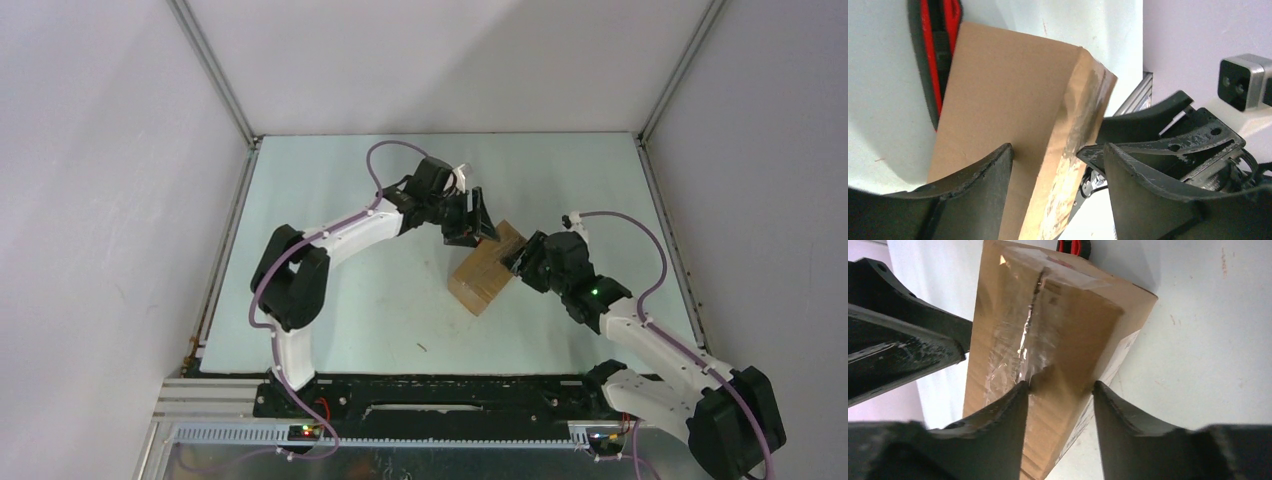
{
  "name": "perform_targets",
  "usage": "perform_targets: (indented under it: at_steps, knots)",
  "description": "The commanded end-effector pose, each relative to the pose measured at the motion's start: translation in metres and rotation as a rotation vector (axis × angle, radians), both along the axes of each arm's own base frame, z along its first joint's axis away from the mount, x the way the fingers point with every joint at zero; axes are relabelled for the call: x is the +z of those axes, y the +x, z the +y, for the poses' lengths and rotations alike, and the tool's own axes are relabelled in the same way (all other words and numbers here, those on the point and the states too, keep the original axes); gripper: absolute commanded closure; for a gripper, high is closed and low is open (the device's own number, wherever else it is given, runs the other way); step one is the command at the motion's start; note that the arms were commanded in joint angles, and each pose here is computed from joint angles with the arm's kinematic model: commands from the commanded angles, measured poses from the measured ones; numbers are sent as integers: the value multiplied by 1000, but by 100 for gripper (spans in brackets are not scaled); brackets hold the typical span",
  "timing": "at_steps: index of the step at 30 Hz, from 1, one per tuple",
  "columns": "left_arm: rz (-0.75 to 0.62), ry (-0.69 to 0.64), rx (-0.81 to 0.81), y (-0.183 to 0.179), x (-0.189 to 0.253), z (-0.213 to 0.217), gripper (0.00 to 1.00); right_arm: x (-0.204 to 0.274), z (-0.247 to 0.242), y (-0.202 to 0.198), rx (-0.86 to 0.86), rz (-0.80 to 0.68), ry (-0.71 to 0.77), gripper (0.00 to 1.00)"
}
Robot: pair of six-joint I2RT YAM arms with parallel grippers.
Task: Unpack the express box
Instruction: Move the express box to the center of the board.
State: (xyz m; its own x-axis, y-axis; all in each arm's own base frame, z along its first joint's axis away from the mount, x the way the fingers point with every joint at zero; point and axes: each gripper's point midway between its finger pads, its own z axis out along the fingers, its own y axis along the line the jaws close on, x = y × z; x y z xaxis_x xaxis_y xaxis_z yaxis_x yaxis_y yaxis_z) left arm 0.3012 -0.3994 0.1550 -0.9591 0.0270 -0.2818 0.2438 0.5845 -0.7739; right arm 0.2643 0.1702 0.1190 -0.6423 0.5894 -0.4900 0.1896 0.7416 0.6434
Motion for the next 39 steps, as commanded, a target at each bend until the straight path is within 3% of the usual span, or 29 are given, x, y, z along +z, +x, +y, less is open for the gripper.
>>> perform_targets:
  at_steps: [1, 5, 12, 29, 33, 39]
  knots:
    - [-12, -49, 0, -13, 23, 2, 31, 31, 18, 5, 37, -93, 72, 57]
    - [-32, -51, 11, -23, 36, 13, 33, 45, 27, 3, 65, -99, 67, 64]
    - [-65, -30, 48, -38, 48, 37, 33, 59, 59, 7, 152, -91, 49, 66]
    - [-70, 129, 256, -20, 3, 140, 33, 41, 165, 46, 372, -26, -39, 67]
    - [-76, 150, 279, -13, -2, 149, 32, 40, 166, 49, 395, -26, -79, 60]
    - [-81, 178, 307, 7, -6, 160, 29, 58, 148, 62, 450, -94, -121, 28]
